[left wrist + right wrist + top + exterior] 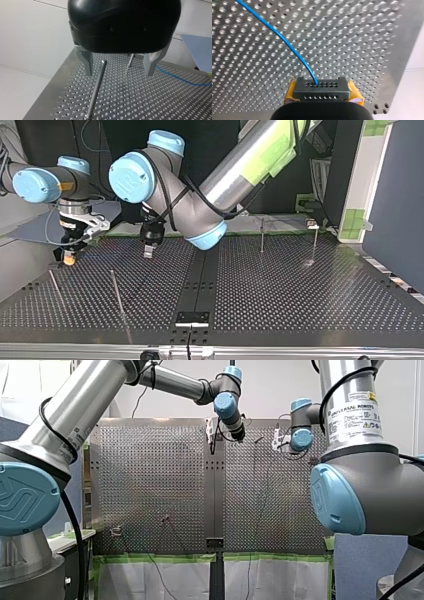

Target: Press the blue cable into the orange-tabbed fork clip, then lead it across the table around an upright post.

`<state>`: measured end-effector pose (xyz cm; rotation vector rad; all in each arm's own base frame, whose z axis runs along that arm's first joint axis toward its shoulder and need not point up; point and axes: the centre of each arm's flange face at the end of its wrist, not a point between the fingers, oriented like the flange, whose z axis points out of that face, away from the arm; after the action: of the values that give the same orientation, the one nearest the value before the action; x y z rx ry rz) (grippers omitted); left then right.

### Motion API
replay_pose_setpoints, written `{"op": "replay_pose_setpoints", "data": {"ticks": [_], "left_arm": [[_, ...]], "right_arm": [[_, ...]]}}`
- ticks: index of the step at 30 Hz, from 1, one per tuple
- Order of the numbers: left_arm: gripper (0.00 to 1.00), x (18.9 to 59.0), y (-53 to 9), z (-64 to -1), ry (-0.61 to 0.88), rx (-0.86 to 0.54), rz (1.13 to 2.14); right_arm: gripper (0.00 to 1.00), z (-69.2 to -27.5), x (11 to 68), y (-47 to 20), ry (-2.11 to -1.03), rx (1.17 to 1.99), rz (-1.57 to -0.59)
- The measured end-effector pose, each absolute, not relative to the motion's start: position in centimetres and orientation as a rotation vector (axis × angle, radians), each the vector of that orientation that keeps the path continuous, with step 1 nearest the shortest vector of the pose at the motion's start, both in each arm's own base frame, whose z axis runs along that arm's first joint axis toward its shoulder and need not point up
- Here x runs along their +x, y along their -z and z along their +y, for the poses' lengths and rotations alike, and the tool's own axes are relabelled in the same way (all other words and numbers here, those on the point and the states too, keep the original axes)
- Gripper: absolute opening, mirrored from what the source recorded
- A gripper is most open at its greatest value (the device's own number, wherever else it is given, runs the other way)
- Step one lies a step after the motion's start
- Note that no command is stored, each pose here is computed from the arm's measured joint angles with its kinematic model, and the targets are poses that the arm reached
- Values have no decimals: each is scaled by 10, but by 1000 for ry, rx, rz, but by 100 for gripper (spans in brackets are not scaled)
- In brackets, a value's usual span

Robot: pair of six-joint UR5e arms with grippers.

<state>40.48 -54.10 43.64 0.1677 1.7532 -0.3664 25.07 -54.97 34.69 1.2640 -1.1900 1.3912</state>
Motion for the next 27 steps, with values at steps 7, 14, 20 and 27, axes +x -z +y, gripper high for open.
{"op": "replay_pose_setpoints", "data": {"ticks": [7,14,20,27], "left_arm": [[100,409,-433,-549,444,105,1729],[100,412,-408,-566,526,95,1751],[100,408,-398,-578,606,99,1763],[100,399,-399,-586,658,90,1764]], "right_arm": [[0,-545,252,-353,-1401,1278,-1193],[0,-538,255,-367,-1424,1268,-1185],[0,-526,260,-388,-1486,1259,-1165],[0,-519,269,-395,-1528,1277,-1147]]}}
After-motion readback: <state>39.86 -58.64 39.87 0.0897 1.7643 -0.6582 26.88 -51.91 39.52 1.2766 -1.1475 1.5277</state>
